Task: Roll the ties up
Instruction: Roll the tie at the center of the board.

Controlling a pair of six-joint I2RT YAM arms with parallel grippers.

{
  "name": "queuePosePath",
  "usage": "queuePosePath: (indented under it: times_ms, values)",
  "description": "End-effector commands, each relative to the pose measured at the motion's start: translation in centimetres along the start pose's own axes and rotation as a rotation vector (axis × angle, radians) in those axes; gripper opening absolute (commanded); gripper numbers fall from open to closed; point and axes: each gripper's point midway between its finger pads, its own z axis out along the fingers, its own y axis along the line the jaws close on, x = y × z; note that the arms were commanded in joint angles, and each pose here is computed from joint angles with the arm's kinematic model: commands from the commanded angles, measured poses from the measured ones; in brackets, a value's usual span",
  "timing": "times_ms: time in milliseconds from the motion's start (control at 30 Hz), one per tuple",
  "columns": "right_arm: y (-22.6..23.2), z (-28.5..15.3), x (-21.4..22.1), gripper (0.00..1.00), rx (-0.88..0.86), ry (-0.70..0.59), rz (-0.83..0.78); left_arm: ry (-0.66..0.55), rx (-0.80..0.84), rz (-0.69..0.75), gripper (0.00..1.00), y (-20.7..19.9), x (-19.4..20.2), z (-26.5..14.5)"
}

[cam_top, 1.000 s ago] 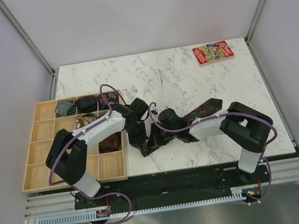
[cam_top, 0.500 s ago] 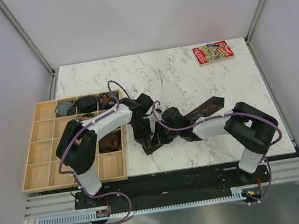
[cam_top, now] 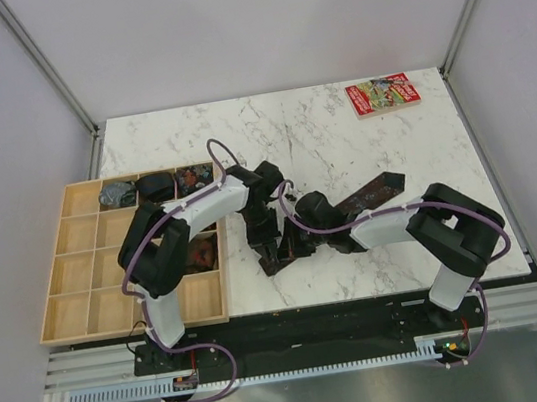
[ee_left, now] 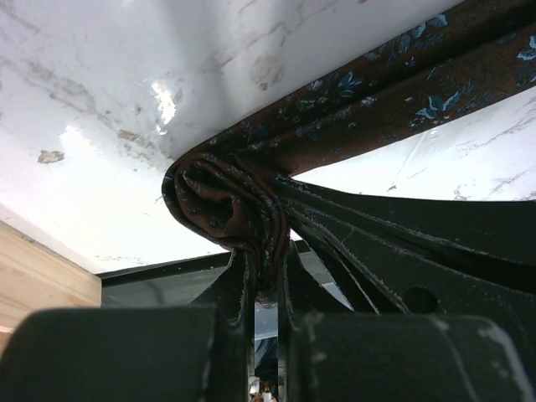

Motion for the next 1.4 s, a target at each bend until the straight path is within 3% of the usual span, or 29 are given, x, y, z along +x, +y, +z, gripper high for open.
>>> queuePosePath:
  times_ms: [0, 300, 500, 600, 1367]
  values:
    - [1.4, -1.2, -0.5, 0.00, -0.049, -0.010, -0.025, -0.021, 0.066, 0.072, 0.02, -2.1, -1.9, 0.3]
    - [0.9, -3.0, -1.4, 0.00, -0.021, -0.045, -0.041, -0.014, 0.003, 0.110, 0.08, -1.7, -2.9, 0.1]
    - [0.7, -4.9, -2.5, 0.00, 0.011, -0.084, -0.065, -0.046, 0.016, 0.120, 0.30, -2.3, -3.4, -0.9]
    - [0.7, -5.9, -2.9, 0.00, 0.025, -0.104, -0.073, -0.054, 0.029, 0.124, 0.37, -2.6, -3.4, -1.4]
    - [3.4, -10.5, -4.1, 0.01, -0.005, -0.169, -0.115, -0.115, 0.116, 0.133, 0.52, -5.0, -3.8, -4.7]
